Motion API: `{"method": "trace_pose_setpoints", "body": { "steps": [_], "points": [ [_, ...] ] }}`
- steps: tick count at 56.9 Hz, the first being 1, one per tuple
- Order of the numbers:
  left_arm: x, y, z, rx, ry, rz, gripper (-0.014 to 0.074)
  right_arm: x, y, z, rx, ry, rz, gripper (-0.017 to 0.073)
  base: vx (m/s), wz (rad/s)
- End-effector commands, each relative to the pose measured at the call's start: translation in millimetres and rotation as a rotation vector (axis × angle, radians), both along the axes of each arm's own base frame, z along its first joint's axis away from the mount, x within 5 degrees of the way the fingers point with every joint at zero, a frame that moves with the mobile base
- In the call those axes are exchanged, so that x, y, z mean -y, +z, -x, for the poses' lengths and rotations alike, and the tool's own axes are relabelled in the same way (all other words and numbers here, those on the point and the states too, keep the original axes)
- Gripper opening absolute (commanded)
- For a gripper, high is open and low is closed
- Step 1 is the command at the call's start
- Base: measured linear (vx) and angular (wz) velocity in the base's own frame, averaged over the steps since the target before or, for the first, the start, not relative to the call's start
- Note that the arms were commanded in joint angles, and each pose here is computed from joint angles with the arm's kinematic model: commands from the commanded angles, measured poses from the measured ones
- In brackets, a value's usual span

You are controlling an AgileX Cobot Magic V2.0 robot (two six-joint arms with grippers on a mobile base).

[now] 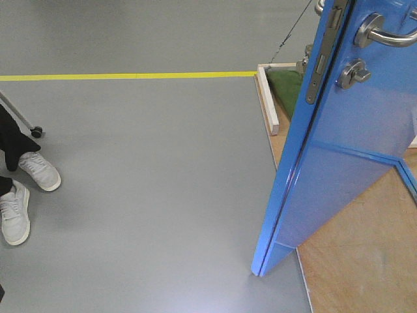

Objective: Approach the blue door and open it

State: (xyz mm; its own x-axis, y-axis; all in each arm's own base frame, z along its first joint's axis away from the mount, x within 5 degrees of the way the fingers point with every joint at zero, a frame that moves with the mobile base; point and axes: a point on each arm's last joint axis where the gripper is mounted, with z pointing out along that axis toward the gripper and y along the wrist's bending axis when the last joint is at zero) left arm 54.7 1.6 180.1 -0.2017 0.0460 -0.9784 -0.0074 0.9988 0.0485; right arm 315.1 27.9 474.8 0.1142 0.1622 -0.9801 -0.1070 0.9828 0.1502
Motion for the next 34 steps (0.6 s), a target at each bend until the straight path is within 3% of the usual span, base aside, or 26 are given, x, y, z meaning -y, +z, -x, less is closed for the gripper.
{"method": "trace_pose_setpoints", "body": {
  "steps": [1, 34],
  "points": [
    [0.9, 17.1, 0.5, 0.123, -0.011, 0.01, 0.0073, 1.4, 25.7, 13.3, 0.137, -0.008, -0.006, 0.0012, 0.0, 0.0],
    [0.9, 17.1, 0.5, 0.123, -0.011, 0.01, 0.0073, 1.4, 25.6, 13.2, 0.136, -0.008, -0.004, 0.0012, 0.01, 0.0]
  ]
}}
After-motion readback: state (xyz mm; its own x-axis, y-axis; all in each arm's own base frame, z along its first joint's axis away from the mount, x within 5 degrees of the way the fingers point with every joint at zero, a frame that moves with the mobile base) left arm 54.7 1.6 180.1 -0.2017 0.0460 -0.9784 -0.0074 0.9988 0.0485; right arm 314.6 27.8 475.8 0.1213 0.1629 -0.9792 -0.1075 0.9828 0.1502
